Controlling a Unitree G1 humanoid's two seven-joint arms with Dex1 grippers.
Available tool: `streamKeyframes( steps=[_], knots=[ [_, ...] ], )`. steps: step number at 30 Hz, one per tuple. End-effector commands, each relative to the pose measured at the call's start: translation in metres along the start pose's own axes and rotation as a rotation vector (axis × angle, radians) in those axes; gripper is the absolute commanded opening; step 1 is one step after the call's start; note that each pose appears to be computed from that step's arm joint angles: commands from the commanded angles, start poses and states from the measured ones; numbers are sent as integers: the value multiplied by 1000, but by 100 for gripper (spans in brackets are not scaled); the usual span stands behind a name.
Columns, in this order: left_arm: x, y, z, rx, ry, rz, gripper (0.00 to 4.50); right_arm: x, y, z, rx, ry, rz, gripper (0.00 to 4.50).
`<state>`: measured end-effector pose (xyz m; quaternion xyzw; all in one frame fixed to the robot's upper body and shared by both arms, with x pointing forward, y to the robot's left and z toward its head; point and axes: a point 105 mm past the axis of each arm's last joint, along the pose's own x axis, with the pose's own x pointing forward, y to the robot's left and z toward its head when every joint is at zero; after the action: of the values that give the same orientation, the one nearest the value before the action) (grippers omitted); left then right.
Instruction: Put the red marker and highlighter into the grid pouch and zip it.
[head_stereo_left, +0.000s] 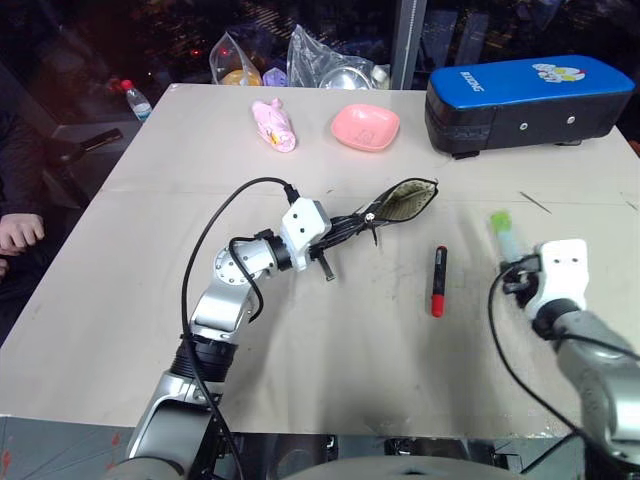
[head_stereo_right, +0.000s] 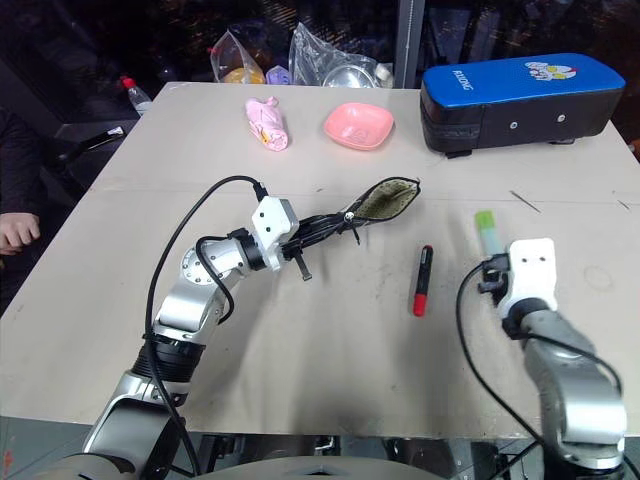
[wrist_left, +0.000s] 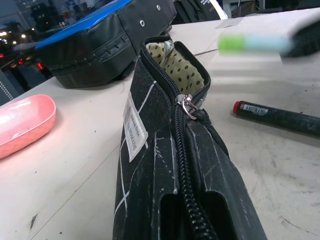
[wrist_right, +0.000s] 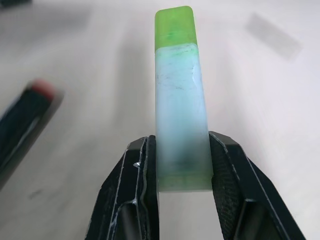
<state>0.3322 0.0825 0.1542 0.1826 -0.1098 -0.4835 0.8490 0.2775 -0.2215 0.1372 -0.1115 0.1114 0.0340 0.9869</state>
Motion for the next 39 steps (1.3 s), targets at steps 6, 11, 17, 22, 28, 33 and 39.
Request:
streamKeyframes(
  steps=[6,11,17,22,28,33,39],
  knots=[
    [7,-4,10,50,-30,-36,0,-16,25,81,-728,-179,533,80],
    [12,-7,10,66,-34,-51,0,1,26,79,-969,-140,650,80],
    [13,-12,15,93,-47,-79,0,27,36,85,-1145,-189,705,80],
    [12,-19,18,135,-42,-131,0,43,59,96,-1247,-259,750,80],
    [19,-24,32,170,-88,-168,0,52,98,100,-1423,-365,841,80],
    [19,-25,31,171,-86,-175,0,61,106,106,-1485,-437,833,211],
    [14,-13,22,103,-61,-98,0,59,79,132,-1285,-488,725,446]
  ],
)
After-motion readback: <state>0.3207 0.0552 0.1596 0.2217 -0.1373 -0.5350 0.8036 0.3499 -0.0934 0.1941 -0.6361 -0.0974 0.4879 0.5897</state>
